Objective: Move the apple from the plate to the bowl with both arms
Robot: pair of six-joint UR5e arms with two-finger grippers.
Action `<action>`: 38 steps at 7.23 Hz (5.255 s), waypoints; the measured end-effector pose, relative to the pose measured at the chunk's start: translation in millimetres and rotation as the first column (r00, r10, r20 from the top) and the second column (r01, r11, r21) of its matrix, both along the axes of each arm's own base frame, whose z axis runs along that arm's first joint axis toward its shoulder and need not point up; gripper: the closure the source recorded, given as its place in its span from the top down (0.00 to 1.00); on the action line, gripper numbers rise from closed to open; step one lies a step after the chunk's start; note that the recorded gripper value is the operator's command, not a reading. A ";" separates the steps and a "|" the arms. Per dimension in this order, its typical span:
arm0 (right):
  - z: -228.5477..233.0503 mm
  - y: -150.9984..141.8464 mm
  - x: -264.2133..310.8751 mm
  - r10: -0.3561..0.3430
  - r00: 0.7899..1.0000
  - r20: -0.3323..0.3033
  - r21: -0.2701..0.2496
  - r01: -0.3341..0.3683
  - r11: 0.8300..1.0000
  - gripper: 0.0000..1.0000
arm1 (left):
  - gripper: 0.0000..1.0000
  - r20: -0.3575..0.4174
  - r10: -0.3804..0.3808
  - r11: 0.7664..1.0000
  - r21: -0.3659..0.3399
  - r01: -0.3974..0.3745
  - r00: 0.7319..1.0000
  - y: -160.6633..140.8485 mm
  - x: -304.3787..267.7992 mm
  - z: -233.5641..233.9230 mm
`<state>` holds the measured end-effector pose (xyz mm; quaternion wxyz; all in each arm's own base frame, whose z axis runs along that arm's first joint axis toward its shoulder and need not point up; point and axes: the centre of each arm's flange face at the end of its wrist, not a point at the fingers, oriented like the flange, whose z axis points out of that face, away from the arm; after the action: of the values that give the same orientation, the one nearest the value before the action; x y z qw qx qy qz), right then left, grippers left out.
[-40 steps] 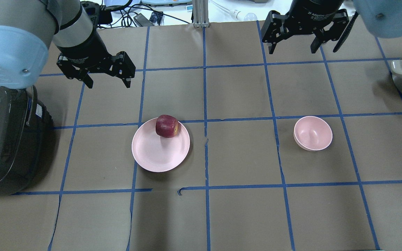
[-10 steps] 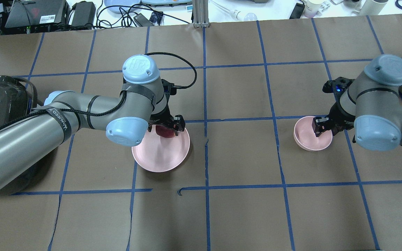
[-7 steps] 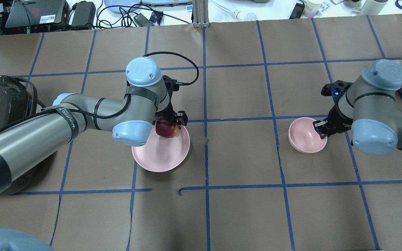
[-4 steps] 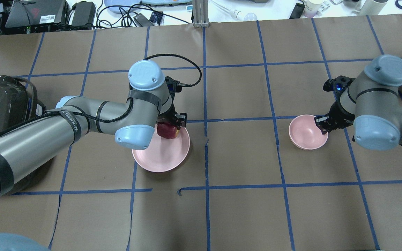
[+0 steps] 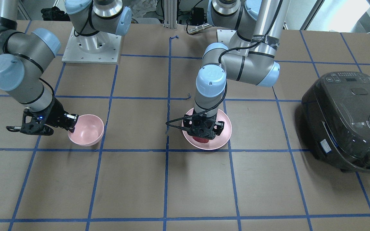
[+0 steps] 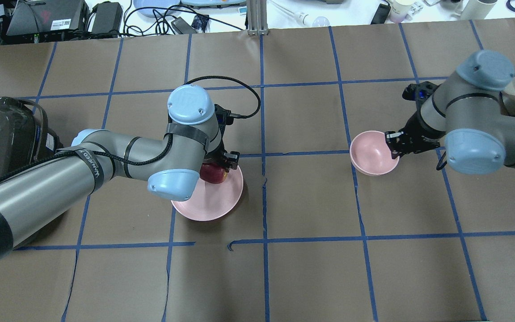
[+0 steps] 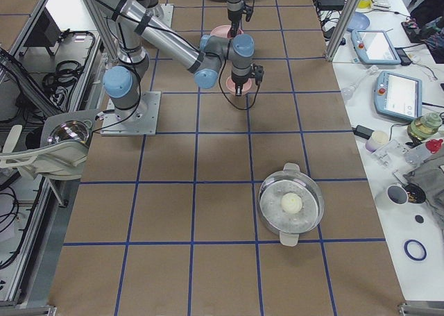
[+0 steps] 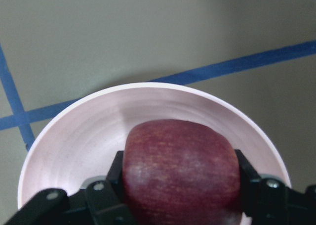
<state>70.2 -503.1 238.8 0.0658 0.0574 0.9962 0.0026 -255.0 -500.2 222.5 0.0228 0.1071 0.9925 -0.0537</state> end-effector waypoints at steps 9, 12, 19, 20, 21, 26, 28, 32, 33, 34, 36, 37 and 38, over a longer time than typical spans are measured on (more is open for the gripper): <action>49.2 -6.2 85.6 0.052 0.994 -0.094 -0.036 -0.056 0.998 1.00 | 0.00 -0.094 0.458 0.888 0.106 -0.448 0.884 -21.1 -41.9 96.2; 136.2 -7.7 51.2 0.009 0.991 -0.137 -0.085 -0.021 0.996 1.00 | 0.00 -0.120 0.545 0.831 0.205 -0.517 0.830 -5.4 -85.2 83.2; 297.5 20.0 58.6 0.023 0.988 -0.154 -0.034 -0.028 0.999 1.00 | 0.00 -0.148 0.401 0.910 0.173 -0.376 0.904 29.9 -194.3 41.9; 296.1 18.9 59.0 0.024 0.988 -0.152 -0.032 -0.029 0.999 1.00 | 0.00 -0.149 0.380 0.919 0.169 -0.355 0.913 31.4 -200.2 34.7; 292.9 15.3 60.1 0.023 0.989 -0.147 -0.037 -0.029 0.999 1.00 | 0.00 -0.153 0.363 0.926 0.165 -0.338 0.919 31.2 -205.2 26.2; 285.9 7.3 82.3 0.065 0.986 -0.154 -0.077 -0.077 0.994 1.00 | 0.08 -0.152 0.343 0.934 0.162 -0.320 0.927 29.8 -214.5 2.3; 285.5 7.4 83.2 0.062 0.986 -0.154 -0.076 -0.074 0.994 1.00 | 1.00 -0.156 0.342 0.935 0.153 -0.319 0.927 27.2 -215.8 -4.7; 288.3 3.2 81.5 -0.016 0.991 -0.133 -0.108 0.002 0.994 1.00 | 1.00 -0.202 0.295 0.954 0.108 -0.278 0.934 21.2 -211.0 14.1; 289.1 1.9 80.9 -0.028 0.991 -0.132 -0.119 0.012 0.993 1.00 | 1.00 -0.216 0.284 0.958 0.092 -0.270 0.934 15.2 -200.7 27.0; 289.4 1.5 80.8 -0.031 0.991 -0.132 -0.123 0.015 0.992 1.00 | 1.00 -0.229 0.285 0.959 0.077 -0.275 0.931 7.7 -182.8 42.1; 289.4 1.4 80.9 -0.032 0.991 -0.133 -0.124 0.016 0.992 1.00 | 1.00 -0.244 0.250 0.968 0.030 -0.251 0.937 -5.8 -138.8 79.1; 289.3 1.5 81.0 -0.032 0.991 -0.133 -0.124 0.016 0.992 1.00 | 1.00 -0.227 0.243 0.969 0.009 -0.247 0.943 -11.4 -104.7 107.8; 289.2 1.7 81.3 -0.032 0.991 -0.132 -0.122 0.015 0.992 1.00 | 1.00 -0.185 0.231 0.972 0.002 -0.234 0.955 -16.2 -59.5 137.2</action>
<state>151.6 -501.4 528.0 0.0023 0.0652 0.9959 -0.0624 -314.5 -516.4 359.7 -0.0617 -0.0161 0.9955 -0.0703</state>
